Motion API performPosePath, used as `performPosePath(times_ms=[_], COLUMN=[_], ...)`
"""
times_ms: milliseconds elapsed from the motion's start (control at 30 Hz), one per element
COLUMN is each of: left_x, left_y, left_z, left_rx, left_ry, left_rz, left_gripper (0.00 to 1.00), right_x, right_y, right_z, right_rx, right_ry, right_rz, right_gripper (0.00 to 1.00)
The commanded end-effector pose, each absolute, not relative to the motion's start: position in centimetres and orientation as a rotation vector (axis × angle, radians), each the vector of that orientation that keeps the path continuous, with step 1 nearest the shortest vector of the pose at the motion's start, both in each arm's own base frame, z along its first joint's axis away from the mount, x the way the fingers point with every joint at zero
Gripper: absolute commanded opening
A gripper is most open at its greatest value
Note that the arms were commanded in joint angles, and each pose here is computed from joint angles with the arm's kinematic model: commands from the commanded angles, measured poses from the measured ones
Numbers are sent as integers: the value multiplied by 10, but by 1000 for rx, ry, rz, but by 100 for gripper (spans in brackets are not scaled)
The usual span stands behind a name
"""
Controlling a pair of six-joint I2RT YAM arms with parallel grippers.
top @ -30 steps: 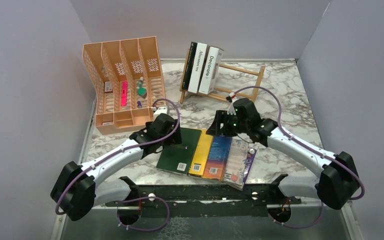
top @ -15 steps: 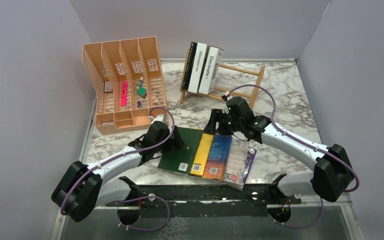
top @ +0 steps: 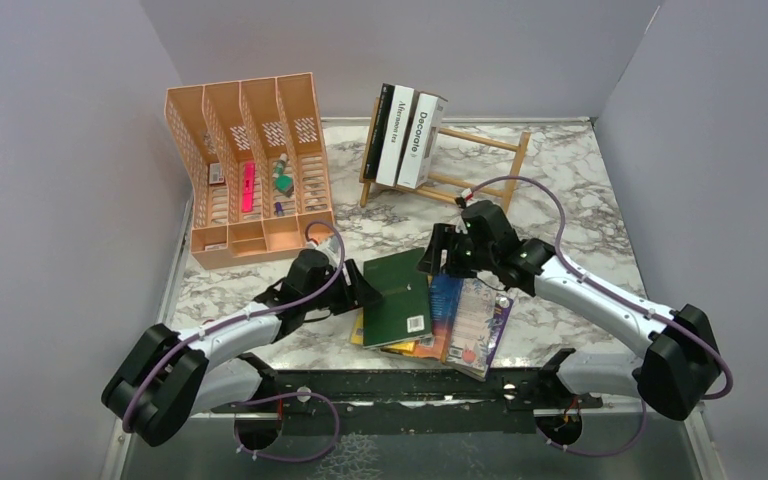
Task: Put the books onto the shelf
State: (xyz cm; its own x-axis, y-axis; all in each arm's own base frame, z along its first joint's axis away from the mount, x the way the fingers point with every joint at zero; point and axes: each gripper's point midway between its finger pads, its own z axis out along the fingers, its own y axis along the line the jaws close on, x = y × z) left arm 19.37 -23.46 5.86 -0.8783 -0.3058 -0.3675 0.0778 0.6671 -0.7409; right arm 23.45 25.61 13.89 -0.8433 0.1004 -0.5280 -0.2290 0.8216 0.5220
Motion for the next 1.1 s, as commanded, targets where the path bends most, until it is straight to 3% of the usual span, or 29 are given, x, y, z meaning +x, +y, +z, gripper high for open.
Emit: performPosePath(times_ms=[0,333,533,900,1000,1067], left_x=[181,180,182,196,199,204], left_y=[-258,-264,-266,-261,-261,-262], left_z=[87,80,75,73,85,99], left_rx=[-87,8,22,-19,-44,-65], left_ry=[2367,2394,2399,2362,2324,2273], left_rz=[-1326,-1337,-1327,-1249,-1264,-1278], left_gripper=[59,53,49,47,56,72], right_x=[219,203,183,171,177,182], right_y=[247,246,277,279,274,273], right_z=[123,97,112,122,125,133], right_rx=[-30,29,-97,-37,-8,15], right_ry=[2520,2615,2597,2605,2576,2525], right_rz=[779,803,1112,1201,1163,1160], right_gripper=[69,67,64,18,6,1])
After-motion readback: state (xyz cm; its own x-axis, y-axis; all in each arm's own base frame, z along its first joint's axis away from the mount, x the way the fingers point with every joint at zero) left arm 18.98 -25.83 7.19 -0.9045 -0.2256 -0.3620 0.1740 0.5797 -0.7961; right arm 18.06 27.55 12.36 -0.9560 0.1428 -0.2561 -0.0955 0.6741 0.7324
